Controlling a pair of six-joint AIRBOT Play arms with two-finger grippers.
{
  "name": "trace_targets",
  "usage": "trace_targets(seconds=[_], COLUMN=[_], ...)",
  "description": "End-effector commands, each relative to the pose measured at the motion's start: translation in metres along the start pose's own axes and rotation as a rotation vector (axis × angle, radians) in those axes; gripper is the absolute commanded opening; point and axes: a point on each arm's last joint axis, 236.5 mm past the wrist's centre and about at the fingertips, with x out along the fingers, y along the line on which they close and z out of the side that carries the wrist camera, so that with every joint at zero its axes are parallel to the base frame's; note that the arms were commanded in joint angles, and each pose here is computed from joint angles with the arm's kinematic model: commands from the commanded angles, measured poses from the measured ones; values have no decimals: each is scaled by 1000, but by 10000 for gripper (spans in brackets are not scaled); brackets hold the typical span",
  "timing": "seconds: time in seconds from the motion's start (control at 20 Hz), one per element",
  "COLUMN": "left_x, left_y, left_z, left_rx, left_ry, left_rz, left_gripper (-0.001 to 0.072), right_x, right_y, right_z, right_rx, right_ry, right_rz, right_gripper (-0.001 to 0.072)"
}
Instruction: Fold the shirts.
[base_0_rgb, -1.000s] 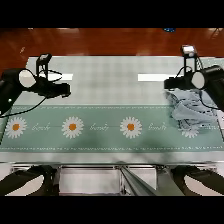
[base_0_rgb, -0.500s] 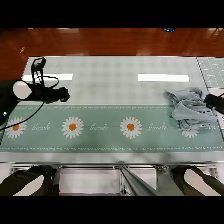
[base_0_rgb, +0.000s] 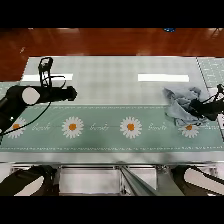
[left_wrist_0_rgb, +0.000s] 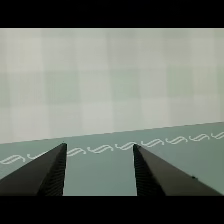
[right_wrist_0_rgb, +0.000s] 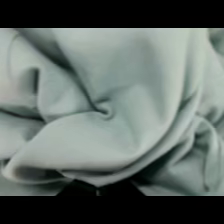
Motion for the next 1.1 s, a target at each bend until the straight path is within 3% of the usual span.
trace_targets(seconds=[0.0, 0.15, 0.3, 0.65, 0.8, 1.05], left_x=[-14, -36, -54, -82, -82, -82], left_y=[27, 44, 27, 10, 7, 7], left_z=[-8, -8, 4, 16, 16, 16], left_rx=[19, -86, -123, -118, -128, -128], left_ry=[85, 108, 45, -36, -37, -37], left_rz=[43, 40, -24, -69, -84, -84], left_gripper=[509, 509, 509, 509, 509, 509], right_x=[-42, -161, -310, -570, -609, -578], right_y=[42, 92, 151, 235, 247, 274], right_z=[27, 94, 120, 50, 17, -25], right_rx=[-136, -204, -292, -562, -635, -766], right_ry=[-53, -374, -717, -1169, -1218, -1010], right_rz=[123, 238, 422, 750, 820, 907], right_gripper=[23, 22, 22, 21, 21, 21])
